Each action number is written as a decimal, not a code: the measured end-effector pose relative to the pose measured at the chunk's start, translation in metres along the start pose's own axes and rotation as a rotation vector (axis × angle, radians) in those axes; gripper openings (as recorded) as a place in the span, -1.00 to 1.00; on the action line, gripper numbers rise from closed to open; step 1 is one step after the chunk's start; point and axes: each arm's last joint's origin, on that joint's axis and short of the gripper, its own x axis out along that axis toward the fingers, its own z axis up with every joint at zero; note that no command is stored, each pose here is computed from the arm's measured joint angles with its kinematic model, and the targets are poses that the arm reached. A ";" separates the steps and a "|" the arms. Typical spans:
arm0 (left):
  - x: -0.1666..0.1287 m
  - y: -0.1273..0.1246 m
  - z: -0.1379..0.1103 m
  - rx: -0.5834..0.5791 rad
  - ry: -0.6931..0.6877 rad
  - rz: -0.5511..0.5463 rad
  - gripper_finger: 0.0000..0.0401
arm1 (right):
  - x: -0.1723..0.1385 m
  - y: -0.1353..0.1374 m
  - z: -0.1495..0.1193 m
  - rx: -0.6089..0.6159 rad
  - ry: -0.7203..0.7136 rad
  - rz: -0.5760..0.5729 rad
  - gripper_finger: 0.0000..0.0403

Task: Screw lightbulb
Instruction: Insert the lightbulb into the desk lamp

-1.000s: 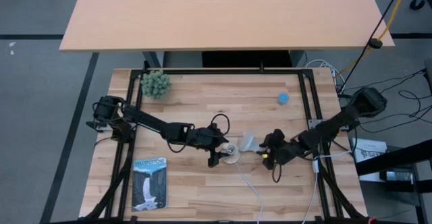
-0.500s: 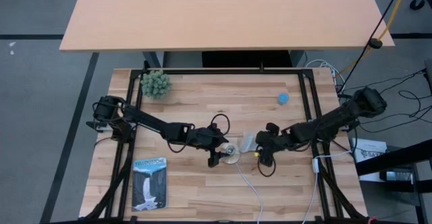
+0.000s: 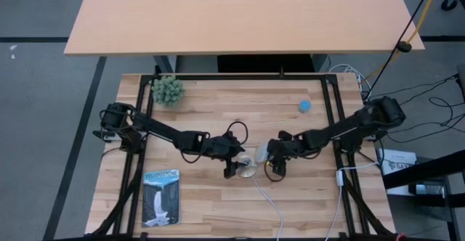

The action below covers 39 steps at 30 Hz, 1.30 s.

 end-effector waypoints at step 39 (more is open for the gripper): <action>-0.073 -0.005 -0.025 0.047 -0.239 0.056 0.48 | -0.016 0.052 0.057 -0.135 -0.909 0.138 -0.29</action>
